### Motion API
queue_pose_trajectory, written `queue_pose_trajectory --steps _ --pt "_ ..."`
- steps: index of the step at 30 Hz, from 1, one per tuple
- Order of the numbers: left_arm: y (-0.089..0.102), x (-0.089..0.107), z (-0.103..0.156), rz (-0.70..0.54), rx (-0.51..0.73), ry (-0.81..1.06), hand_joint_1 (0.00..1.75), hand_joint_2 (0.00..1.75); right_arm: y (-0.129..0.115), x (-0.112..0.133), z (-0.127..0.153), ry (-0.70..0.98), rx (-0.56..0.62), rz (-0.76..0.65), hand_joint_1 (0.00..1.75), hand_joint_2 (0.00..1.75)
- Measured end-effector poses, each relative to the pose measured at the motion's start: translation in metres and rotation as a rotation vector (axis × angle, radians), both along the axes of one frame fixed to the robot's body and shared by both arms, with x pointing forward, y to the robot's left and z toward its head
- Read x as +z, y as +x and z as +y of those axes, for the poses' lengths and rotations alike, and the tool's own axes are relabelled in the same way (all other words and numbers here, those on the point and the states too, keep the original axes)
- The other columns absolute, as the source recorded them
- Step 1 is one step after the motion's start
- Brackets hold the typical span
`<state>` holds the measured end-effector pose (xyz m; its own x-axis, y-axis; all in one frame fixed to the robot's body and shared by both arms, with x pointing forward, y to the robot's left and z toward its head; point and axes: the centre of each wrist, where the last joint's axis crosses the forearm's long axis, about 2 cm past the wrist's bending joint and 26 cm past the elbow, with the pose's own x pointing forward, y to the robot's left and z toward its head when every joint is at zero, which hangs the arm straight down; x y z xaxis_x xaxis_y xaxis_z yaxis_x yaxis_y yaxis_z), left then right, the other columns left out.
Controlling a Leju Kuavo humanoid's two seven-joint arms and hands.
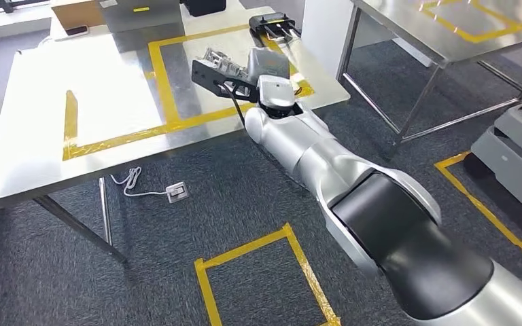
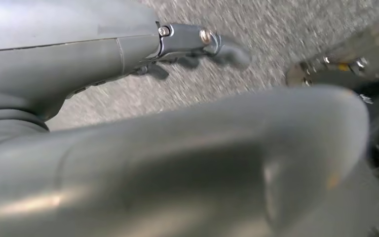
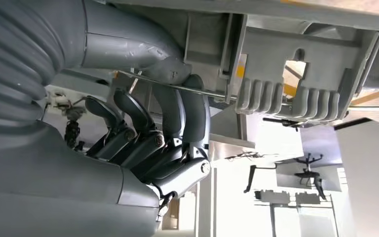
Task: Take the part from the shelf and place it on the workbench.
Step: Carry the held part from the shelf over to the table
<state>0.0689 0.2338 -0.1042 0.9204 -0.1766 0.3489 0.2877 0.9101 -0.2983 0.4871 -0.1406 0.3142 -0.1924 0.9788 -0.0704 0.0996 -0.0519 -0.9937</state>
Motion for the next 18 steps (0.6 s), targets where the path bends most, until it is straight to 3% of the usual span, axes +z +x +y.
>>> queue_pose_trajectory --steps 4,8,14,18 --pt "0.004 0.001 0.001 -0.009 0.002 0.002 0.00 0.00 0.001 0.007 0.001 -0.001 0.003 -0.019 1.62 1.75" --pt "-0.002 0.000 0.000 0.004 0.002 0.000 0.00 0.00 -0.004 -0.026 -0.009 -0.013 -0.021 0.047 1.62 1.75" --pt "-0.011 -0.002 -0.002 0.012 0.008 -0.008 0.00 0.00 -0.004 -0.039 -0.021 -0.033 -0.047 0.076 1.62 1.75" --pt "-0.004 -0.001 0.000 -0.008 0.011 -0.005 0.00 0.00 0.001 -0.014 -0.015 -0.028 -0.038 0.023 1.62 1.75"
